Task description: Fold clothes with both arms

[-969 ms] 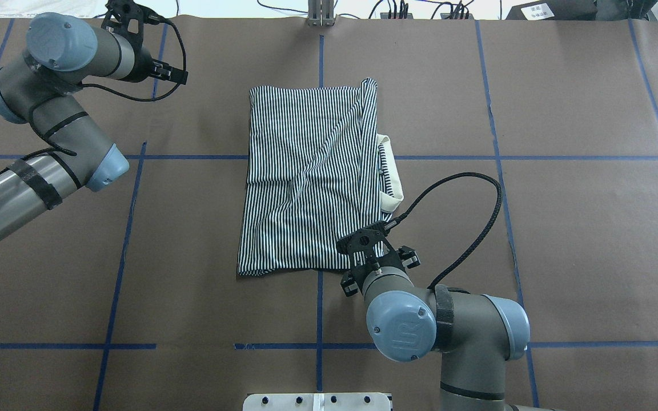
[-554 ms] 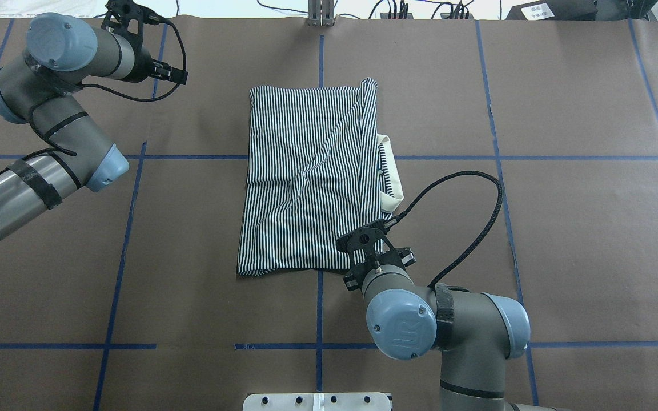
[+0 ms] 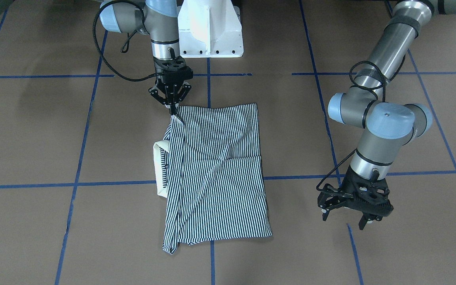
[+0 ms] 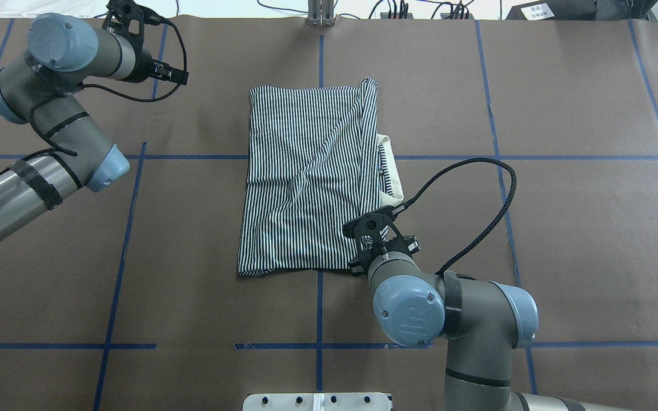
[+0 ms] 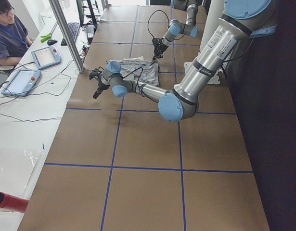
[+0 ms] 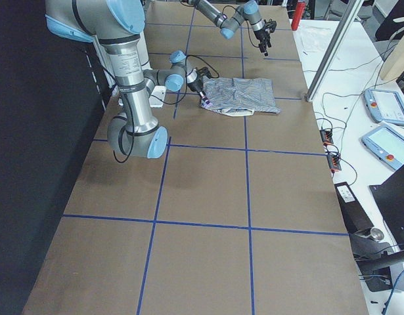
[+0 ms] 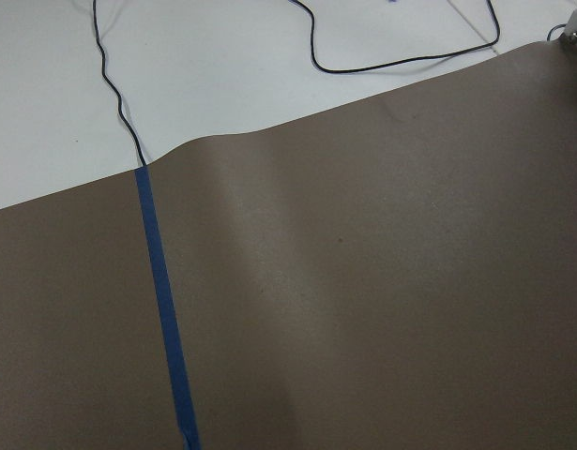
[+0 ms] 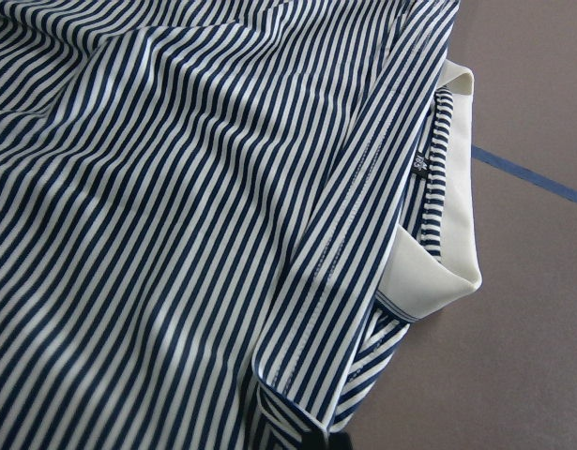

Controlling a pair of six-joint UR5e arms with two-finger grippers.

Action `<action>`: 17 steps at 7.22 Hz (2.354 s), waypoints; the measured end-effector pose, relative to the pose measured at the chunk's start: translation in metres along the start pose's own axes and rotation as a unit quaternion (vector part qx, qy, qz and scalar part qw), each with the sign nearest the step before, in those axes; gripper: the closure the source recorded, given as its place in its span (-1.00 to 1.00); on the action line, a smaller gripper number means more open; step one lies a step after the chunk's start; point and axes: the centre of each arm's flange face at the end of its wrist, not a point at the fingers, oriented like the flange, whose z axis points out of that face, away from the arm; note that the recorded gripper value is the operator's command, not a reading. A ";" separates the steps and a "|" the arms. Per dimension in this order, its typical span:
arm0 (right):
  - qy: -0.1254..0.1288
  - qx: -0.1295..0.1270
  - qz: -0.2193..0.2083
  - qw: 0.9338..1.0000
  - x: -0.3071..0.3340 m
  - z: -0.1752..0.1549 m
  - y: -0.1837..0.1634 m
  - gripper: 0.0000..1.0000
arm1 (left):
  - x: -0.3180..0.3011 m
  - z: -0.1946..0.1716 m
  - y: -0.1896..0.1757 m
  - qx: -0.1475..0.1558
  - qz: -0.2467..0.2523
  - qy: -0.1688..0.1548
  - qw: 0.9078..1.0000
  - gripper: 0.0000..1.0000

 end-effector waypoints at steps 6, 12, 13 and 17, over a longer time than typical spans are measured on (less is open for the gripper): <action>0.012 -0.016 0.088 0.996 0.031 -0.005 0.056 -1.00 | 0.001 0.000 -0.001 0.000 0.000 0.000 1.000 -1.00; -0.101 -0.023 0.185 0.977 0.082 -0.036 -0.028 -1.00 | 0.090 -0.050 0.010 -0.023 -0.116 0.090 0.989 -1.00; -0.120 -0.020 0.212 0.970 0.087 -0.040 -0.035 -1.00 | 0.123 -0.077 0.033 -0.038 -0.146 0.108 0.983 -1.00; -0.130 -0.016 0.260 0.957 0.094 -0.041 -0.045 -1.00 | 0.237 -0.150 0.162 -0.070 -0.319 0.138 0.935 -0.22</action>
